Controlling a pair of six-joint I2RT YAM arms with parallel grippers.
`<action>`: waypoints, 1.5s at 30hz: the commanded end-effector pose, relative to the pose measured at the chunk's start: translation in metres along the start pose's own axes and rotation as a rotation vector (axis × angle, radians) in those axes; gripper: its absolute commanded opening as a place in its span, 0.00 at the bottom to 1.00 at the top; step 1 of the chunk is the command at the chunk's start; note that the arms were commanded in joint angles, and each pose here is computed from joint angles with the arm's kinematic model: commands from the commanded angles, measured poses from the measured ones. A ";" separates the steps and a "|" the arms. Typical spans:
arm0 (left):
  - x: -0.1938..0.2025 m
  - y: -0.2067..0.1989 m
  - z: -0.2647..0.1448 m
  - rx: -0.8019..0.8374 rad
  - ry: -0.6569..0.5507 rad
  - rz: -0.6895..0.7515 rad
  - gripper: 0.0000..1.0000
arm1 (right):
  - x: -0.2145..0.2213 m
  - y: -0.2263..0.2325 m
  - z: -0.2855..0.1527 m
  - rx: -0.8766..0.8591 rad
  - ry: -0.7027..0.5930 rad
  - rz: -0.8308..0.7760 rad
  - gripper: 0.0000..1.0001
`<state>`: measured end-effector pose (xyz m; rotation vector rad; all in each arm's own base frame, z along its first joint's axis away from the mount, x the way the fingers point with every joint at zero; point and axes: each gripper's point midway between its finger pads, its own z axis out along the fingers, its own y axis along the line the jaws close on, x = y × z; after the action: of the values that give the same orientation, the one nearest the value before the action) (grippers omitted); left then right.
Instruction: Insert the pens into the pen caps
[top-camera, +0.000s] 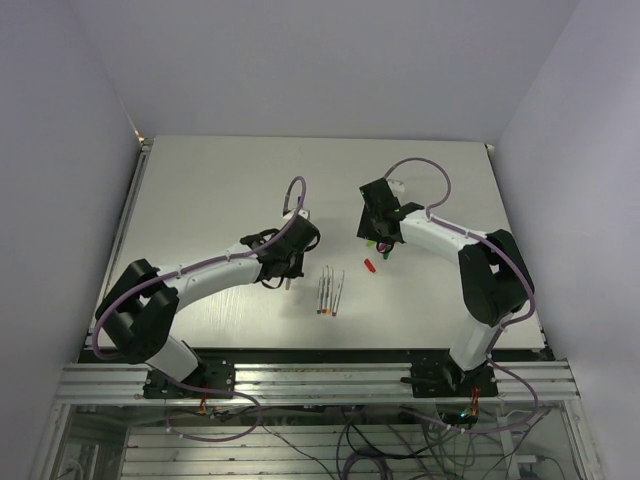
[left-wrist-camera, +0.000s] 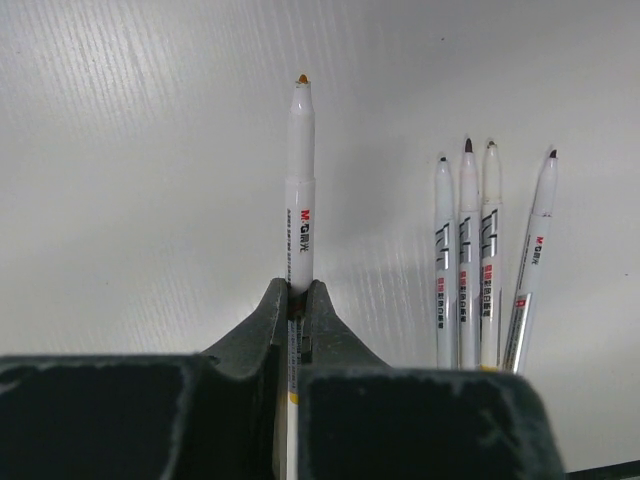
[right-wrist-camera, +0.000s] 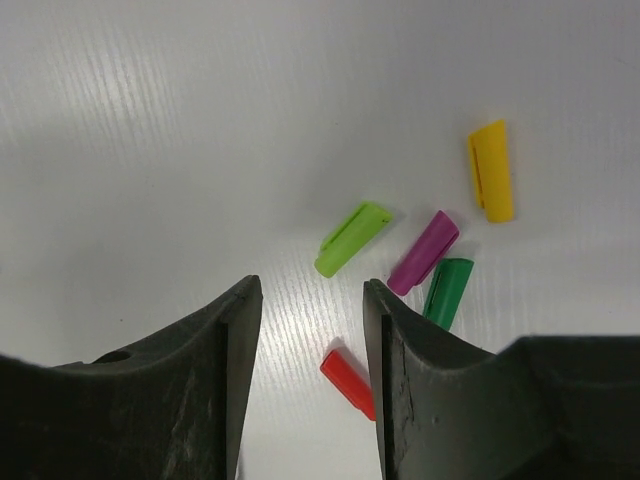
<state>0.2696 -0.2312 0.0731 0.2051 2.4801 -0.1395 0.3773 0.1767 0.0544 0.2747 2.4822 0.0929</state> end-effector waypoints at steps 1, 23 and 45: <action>0.000 -0.005 0.001 0.038 0.001 -0.003 0.07 | 0.007 0.001 0.005 0.003 0.030 0.034 0.45; 0.014 -0.008 0.006 0.063 0.051 0.010 0.07 | -0.002 -0.009 0.033 0.039 0.021 0.097 0.45; 0.007 -0.012 0.015 0.050 0.056 0.038 0.07 | 0.016 -0.018 0.047 0.038 0.112 0.090 0.40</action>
<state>0.2575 -0.2351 0.0477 0.2795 2.5640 -0.1536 0.3958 0.1598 0.0159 0.4157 2.5307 0.0957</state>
